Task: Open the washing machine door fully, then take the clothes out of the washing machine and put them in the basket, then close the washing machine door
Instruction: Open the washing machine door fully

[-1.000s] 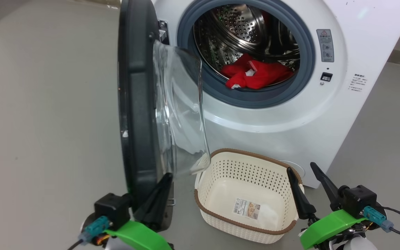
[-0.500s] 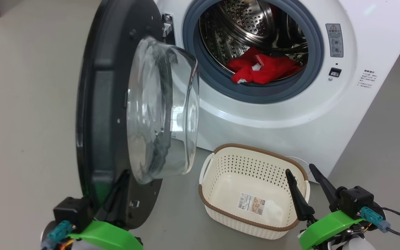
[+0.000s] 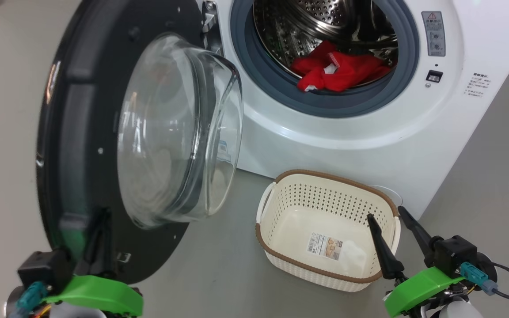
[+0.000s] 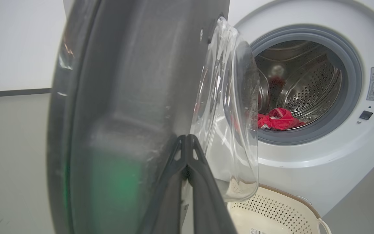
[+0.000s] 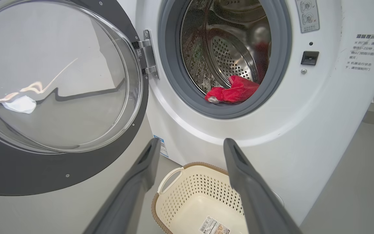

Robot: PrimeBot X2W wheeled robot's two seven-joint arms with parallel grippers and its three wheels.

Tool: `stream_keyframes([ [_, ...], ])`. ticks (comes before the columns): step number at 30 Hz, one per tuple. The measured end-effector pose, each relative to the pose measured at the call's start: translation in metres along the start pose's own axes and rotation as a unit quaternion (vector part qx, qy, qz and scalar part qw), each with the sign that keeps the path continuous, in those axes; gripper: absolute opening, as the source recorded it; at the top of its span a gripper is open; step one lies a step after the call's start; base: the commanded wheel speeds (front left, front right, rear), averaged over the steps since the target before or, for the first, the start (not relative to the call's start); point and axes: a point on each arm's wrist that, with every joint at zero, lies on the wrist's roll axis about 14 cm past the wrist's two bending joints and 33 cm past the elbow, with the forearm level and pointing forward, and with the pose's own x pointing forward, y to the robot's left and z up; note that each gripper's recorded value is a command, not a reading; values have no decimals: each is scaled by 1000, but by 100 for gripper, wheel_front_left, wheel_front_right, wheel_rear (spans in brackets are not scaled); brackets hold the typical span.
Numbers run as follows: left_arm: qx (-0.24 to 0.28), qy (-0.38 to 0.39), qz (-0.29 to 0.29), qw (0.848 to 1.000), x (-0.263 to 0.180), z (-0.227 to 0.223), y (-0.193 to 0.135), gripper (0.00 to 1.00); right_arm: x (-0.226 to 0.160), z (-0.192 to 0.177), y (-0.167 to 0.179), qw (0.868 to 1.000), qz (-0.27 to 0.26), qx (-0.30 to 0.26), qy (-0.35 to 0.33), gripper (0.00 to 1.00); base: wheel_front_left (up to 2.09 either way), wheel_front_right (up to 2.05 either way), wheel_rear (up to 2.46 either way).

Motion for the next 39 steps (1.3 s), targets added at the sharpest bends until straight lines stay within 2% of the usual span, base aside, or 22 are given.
stream_keyframes([
  [14,7,-22,83,996,24,-3,49,0,11,-17,-8,1000,-1,7,17,100,0,0,0],
  [36,21,-9,127,992,61,-3,89,0,13,-36,-14,999,-1,7,37,100,0,0,0],
  [39,41,-1,132,990,63,-7,94,0,12,-38,-13,999,1,8,40,100,0,0,0],
])
